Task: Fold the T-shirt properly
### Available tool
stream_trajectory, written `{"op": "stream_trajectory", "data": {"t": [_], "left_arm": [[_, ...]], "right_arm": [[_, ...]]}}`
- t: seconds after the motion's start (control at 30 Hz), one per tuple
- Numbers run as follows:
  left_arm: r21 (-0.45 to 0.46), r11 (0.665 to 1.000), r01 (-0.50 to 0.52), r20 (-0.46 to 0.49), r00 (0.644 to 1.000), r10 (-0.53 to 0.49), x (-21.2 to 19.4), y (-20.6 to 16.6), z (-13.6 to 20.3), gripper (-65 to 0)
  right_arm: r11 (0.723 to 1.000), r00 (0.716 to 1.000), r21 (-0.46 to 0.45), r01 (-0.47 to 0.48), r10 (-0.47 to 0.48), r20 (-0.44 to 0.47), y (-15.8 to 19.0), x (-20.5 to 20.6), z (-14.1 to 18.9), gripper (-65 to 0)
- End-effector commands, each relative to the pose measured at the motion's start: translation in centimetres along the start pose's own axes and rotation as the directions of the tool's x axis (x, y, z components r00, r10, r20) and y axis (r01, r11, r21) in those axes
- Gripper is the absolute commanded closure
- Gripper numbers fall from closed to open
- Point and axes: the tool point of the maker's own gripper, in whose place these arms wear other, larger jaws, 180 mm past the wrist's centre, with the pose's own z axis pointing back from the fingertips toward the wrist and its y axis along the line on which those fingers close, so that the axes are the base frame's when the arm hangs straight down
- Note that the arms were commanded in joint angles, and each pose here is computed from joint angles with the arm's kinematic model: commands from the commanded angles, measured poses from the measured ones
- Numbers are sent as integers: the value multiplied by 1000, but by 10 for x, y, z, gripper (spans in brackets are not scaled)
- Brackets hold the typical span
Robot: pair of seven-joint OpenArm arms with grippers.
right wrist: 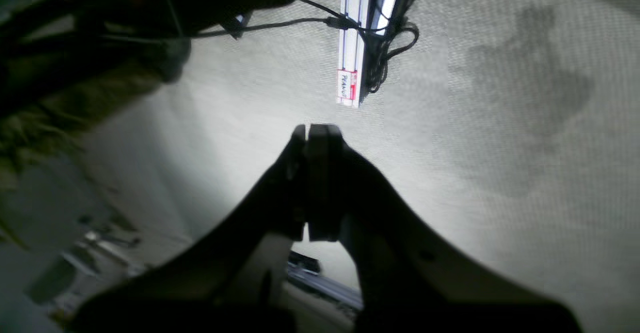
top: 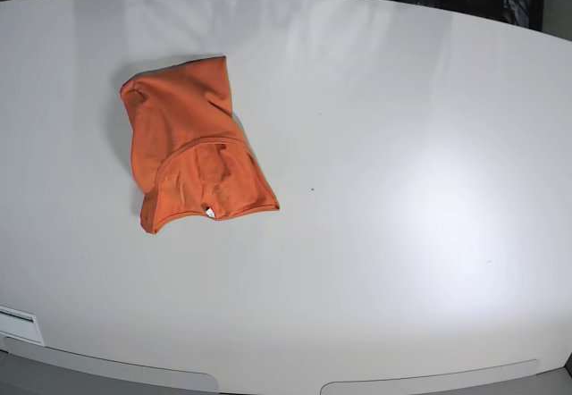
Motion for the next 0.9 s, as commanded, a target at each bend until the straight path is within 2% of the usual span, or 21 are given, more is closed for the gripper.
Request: {"op": "stream_trajectory", "data": {"t": [0.0,0.13,0.23,0.37,0.5,0.67,0.77,0.87], "left_arm": [[4,1000,16,16,1000,-16,4,1,-3,0],[68,993,97,51,994,-101,19,12,-16,0],[169,976,135,71,986,-149,23,30,-20,0],[344,931,122,121,977,-173,22,61,-16,0],[471,879,77,155,973,-168,11,85,-12,0],[493,857,151,112,966,-235,-6,71,-36,0],[461,876,144,108,970,-217,-12,47,-60,0],[493,860,129,122,969,-216,-10,34,-72,0]], "right_arm": [[1000,1000,-24,-16,16,-13,-7,-2,0,0],[986,995,-134,-95,93,-19,-25,13,-13,0],[963,987,-216,-161,157,-37,-36,21,-18,0],[927,975,-302,-224,209,-80,-47,21,-24,0],[906,976,-363,-218,205,-73,-50,24,-30,0],[914,982,-361,-186,178,-56,-36,32,-47,0],[926,985,-337,-172,167,-42,-20,38,-60,0],[927,982,-327,-184,185,-28,-7,43,-69,0]]}}
